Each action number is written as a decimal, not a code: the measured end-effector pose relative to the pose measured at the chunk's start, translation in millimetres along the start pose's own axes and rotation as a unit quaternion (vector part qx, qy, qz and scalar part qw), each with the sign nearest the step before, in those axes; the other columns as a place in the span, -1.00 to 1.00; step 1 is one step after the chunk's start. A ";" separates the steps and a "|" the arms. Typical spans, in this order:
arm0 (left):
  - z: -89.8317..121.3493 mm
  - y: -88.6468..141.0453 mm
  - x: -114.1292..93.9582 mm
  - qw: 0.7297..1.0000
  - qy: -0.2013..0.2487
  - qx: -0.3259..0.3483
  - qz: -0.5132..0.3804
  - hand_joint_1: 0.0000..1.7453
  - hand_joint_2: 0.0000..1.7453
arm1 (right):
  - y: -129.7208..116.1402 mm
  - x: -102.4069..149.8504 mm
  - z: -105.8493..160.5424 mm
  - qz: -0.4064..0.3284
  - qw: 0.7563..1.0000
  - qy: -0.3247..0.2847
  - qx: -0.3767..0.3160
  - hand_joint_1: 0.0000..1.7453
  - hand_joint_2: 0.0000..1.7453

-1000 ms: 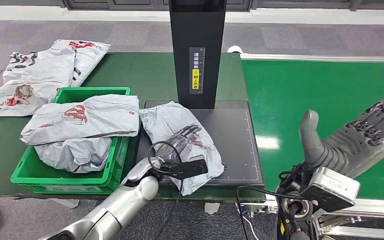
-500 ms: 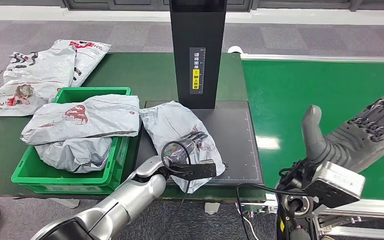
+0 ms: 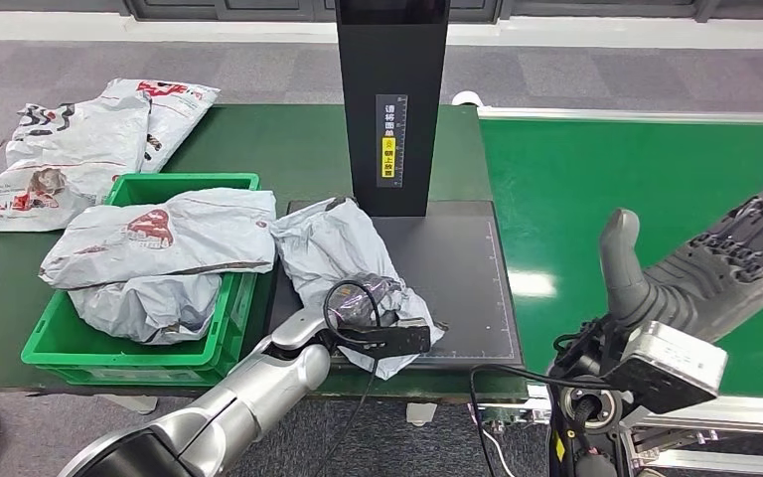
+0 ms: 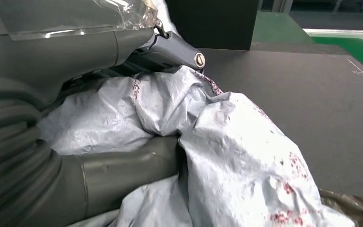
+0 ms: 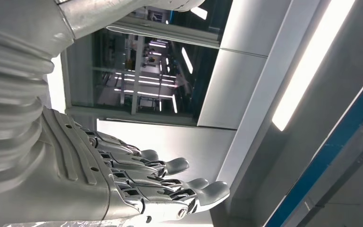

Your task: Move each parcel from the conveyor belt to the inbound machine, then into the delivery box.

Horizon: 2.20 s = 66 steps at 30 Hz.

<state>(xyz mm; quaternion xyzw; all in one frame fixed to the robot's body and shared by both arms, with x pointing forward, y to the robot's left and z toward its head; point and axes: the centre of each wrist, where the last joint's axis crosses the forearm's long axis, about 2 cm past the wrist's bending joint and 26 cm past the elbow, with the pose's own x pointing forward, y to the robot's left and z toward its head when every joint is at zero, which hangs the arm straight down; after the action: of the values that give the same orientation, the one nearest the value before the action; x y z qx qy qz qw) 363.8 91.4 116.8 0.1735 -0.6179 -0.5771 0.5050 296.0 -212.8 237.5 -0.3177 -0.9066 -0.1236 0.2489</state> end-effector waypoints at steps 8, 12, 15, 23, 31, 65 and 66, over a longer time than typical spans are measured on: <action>0.2 -1.5 -0.1 1.000 0.002 -0.003 0.000 1.00 1.00 | 0.0 0.0 0.0 0.000 1.000 0.000 0.000 -1.00 1.00; 0.4 -2.3 -0.6 1.000 0.007 -0.006 0.001 1.00 1.00 | 0.0 0.0 0.0 0.000 1.000 0.000 0.000 -1.00 1.00; 0.6 -2.9 -1.1 1.000 0.009 -0.007 0.001 1.00 1.00 | 0.0 0.0 0.0 0.000 1.000 0.000 0.000 -1.00 1.00; 4.2 3.2 -0.2 0.992 -0.021 0.128 -0.005 1.00 1.00 | -2.0 0.0 4.3 0.002 1.000 -0.002 0.002 -1.00 1.00; 33.5 83.6 17.7 0.906 -0.137 0.397 0.051 1.00 1.00 | -9.5 -0.7 10.2 0.003 1.000 -0.005 -0.005 -1.00 1.00; 99.1 144.6 -101.5 0.831 0.116 0.515 -0.175 1.00 1.00 | -38.6 2.9 12.8 0.048 0.998 -0.008 -0.030 -1.00 1.00; 100.8 143.6 -108.5 0.832 0.127 0.509 -0.179 1.00 1.00 | -38.7 3.1 12.6 0.049 0.998 -0.007 -0.030 -1.00 1.00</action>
<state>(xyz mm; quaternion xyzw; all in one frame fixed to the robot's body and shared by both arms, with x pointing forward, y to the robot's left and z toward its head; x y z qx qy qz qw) 380.2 271.5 216.2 0.5853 -0.7131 -0.2338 0.3070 264.5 -236.1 225.9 -0.3701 -0.8874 -0.1363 0.2386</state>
